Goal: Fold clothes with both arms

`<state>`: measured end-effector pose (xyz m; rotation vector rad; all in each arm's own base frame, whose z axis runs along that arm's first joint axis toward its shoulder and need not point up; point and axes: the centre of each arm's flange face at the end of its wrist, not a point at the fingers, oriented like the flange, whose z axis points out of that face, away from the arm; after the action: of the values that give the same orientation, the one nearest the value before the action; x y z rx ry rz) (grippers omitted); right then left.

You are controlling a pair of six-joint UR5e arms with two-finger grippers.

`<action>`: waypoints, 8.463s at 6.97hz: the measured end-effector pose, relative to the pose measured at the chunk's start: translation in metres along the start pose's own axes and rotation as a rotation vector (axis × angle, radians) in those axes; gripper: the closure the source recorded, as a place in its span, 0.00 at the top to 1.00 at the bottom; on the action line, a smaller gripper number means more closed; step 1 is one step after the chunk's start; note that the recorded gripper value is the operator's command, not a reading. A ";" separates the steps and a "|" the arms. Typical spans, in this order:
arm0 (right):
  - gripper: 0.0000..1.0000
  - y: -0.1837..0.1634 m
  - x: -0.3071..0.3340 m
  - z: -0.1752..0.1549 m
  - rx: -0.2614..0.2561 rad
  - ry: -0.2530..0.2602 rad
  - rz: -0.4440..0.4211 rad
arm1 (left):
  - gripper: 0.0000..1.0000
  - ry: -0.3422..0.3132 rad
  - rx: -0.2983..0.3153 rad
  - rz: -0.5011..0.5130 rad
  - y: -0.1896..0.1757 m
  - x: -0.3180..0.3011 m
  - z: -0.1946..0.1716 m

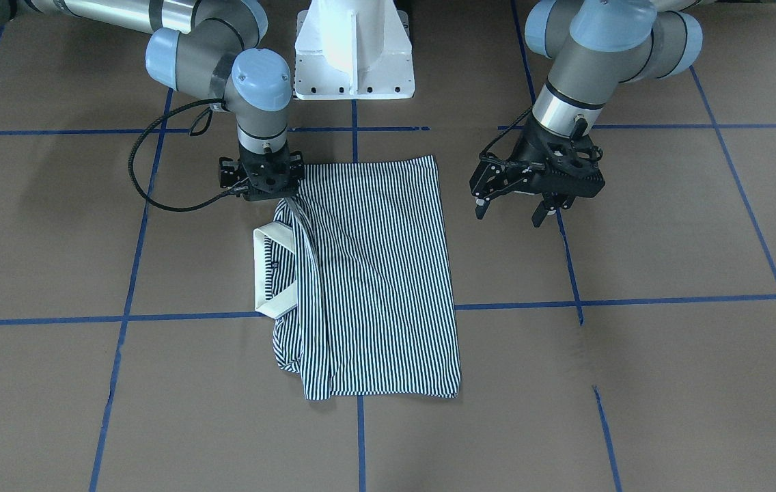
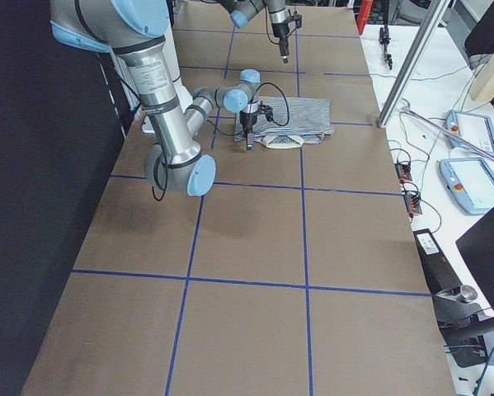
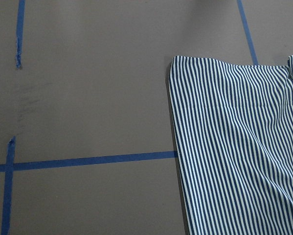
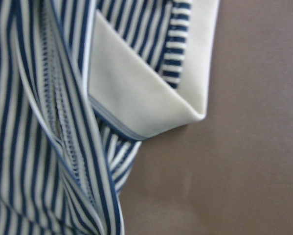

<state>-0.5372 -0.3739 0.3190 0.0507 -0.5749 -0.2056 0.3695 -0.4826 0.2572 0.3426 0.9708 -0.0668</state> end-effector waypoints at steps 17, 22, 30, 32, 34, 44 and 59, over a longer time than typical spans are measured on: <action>1.00 -0.128 -0.044 -0.014 0.052 0.057 -0.049 | 1.00 0.001 -0.002 0.009 -0.001 0.001 0.001; 1.00 -0.154 0.076 -0.009 0.038 0.129 -0.105 | 1.00 0.006 -0.001 0.005 -0.002 0.003 0.002; 1.00 -0.267 -0.042 -0.074 0.179 0.072 -0.054 | 1.00 -0.017 0.003 0.028 -0.009 -0.012 0.004; 1.00 -0.270 -0.052 -0.052 0.192 0.118 -0.059 | 1.00 -0.024 0.005 0.028 -0.012 -0.016 0.005; 1.00 -0.263 -0.056 -0.034 0.178 0.141 -0.069 | 1.00 -0.026 0.004 0.027 -0.012 -0.017 0.006; 1.00 -0.269 -0.022 -0.019 0.123 0.202 -0.128 | 1.00 -0.017 0.008 0.027 -0.012 -0.015 0.004; 1.00 -0.298 -0.008 -0.046 0.214 0.075 -0.110 | 1.00 0.051 0.027 -0.030 -0.020 0.003 -0.036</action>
<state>-0.5716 -0.6643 0.2451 0.2968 -0.5181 -0.2478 0.3387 -0.4896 0.2314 0.3560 1.0263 -0.0993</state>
